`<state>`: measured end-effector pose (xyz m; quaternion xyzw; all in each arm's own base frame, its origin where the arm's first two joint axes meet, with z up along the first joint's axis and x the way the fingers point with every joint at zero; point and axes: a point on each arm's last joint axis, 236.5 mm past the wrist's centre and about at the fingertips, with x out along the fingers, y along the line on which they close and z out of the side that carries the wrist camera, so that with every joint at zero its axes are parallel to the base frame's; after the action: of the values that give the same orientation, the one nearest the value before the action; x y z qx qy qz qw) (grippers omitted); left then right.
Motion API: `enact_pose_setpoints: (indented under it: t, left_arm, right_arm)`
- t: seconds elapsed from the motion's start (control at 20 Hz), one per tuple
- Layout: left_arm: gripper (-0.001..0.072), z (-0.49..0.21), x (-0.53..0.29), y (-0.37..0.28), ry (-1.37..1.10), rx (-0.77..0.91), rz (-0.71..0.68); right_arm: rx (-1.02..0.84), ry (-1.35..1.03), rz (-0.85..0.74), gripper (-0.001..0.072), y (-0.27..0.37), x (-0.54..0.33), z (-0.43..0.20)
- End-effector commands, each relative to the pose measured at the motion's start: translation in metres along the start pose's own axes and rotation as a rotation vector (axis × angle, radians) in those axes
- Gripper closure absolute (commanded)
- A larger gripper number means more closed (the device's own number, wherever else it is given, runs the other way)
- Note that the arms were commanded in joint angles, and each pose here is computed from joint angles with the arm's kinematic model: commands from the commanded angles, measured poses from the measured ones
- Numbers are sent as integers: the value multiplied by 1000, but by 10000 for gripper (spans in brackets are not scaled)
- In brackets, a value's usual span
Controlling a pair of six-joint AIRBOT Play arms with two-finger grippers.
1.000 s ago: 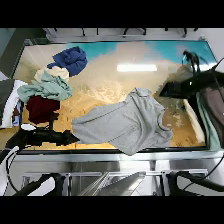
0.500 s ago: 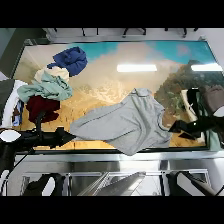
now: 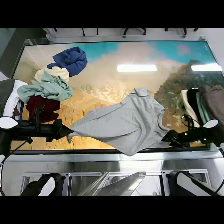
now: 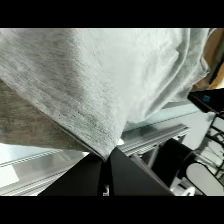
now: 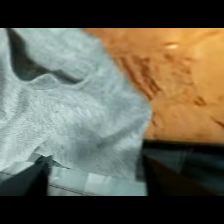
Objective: Fold the shirts.
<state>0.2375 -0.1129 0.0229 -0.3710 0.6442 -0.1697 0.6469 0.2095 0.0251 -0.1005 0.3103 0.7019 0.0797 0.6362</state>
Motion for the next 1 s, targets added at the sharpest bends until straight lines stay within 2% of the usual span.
enact_pose_setpoints:
  t: [0.0, 0.05, 0.25, 0.55, 0.65, 0.8, 0.95]
  left_arm:
    - [696, 16, -9, 13, 41, 37, 92]
    - [696, 19, -10, 12, 45, 51, 94]
    - [696, 17, -18, 25, 54, 78, 154]
    - [696, -13, -67, 3, -92, 65, 148]
    - [695, -35, -74, -22, -117, 105, 111]
    - [696, -76, -99, -55, -100, 214, 131]
    - [696, -89, -147, -105, -268, 335, 142]
  right_arm:
    - [-17, -31, 112, 519, 20, 9, 11]
    - [-24, -25, 128, 687, 24, 8, 9]
    - [-103, -66, 138, 689, 50, -29, -1]
    - [-246, -557, 59, 689, 135, -180, -12]
    - [-328, -644, -66, 689, 145, -230, -39]
    - [-415, -901, -255, 689, 168, -327, -61]
    - [-490, -1097, -346, 689, 202, -410, -85]
